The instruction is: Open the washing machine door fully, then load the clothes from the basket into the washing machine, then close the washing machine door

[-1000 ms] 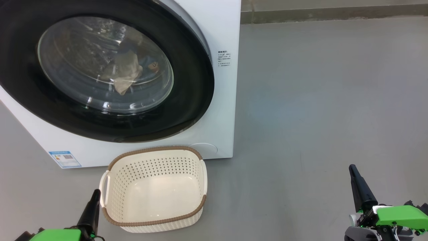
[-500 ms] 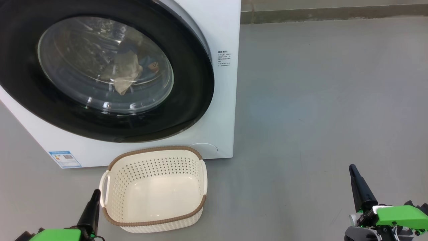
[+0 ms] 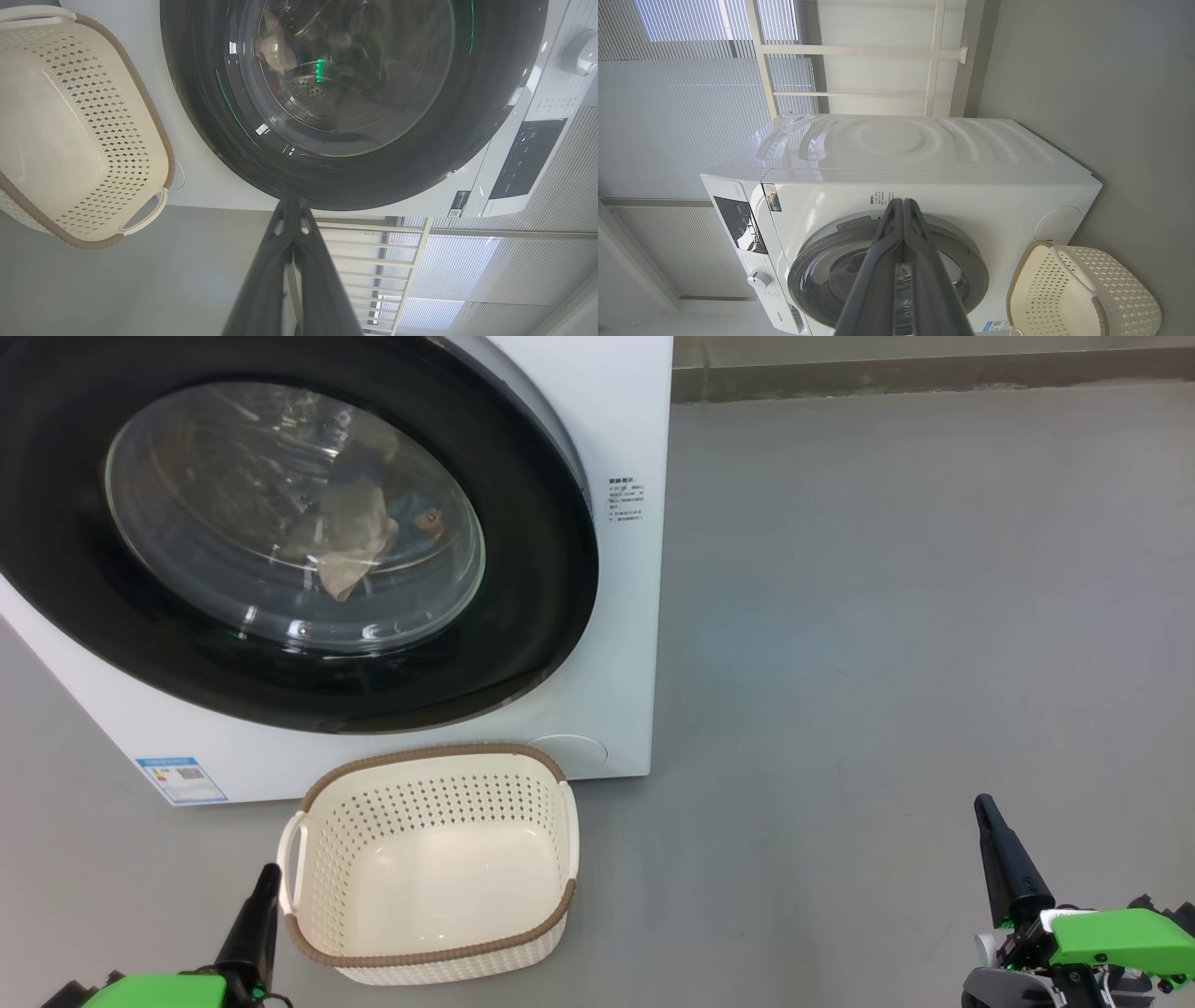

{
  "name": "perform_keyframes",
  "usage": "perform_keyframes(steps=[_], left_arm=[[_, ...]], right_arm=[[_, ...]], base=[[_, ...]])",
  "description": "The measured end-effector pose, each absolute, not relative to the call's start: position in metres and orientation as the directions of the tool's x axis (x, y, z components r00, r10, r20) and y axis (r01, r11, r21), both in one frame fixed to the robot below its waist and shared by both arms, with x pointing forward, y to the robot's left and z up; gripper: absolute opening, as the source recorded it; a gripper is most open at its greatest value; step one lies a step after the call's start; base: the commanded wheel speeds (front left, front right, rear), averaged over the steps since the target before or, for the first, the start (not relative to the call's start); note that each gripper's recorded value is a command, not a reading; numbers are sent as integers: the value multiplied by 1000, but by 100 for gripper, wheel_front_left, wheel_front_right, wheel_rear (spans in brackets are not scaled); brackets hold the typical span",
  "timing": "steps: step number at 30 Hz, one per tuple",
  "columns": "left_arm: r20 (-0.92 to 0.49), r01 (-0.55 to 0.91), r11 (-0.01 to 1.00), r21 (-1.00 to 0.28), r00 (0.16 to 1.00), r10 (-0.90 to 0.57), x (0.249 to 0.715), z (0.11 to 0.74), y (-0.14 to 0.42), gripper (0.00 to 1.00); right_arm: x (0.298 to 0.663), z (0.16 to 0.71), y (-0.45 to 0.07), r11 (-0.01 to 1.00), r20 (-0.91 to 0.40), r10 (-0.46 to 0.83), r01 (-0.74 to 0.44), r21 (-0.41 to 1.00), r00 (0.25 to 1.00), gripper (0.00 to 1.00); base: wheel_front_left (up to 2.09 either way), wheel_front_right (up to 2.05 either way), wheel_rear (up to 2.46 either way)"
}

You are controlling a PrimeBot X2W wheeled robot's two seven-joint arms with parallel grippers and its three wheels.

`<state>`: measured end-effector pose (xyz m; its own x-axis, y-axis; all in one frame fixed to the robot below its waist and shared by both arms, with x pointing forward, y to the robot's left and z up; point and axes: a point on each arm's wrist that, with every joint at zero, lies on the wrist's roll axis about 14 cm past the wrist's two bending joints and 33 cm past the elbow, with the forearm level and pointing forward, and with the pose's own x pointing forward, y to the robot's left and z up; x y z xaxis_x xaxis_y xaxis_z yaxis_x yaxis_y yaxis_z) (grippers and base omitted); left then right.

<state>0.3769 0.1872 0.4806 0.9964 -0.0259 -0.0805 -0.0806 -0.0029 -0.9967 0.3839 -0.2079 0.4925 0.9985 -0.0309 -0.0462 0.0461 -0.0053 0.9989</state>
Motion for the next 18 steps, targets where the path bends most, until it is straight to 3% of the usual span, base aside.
perform_keyframes(steps=[18], left_arm=[[-80, -81, -3, -997, 996, -26, 377, 481, 187, 0]], right_arm=[[384, 493, -208, -5, -46, -31, 46, 999, 998, 0]], base=[[0, 0, 0]])
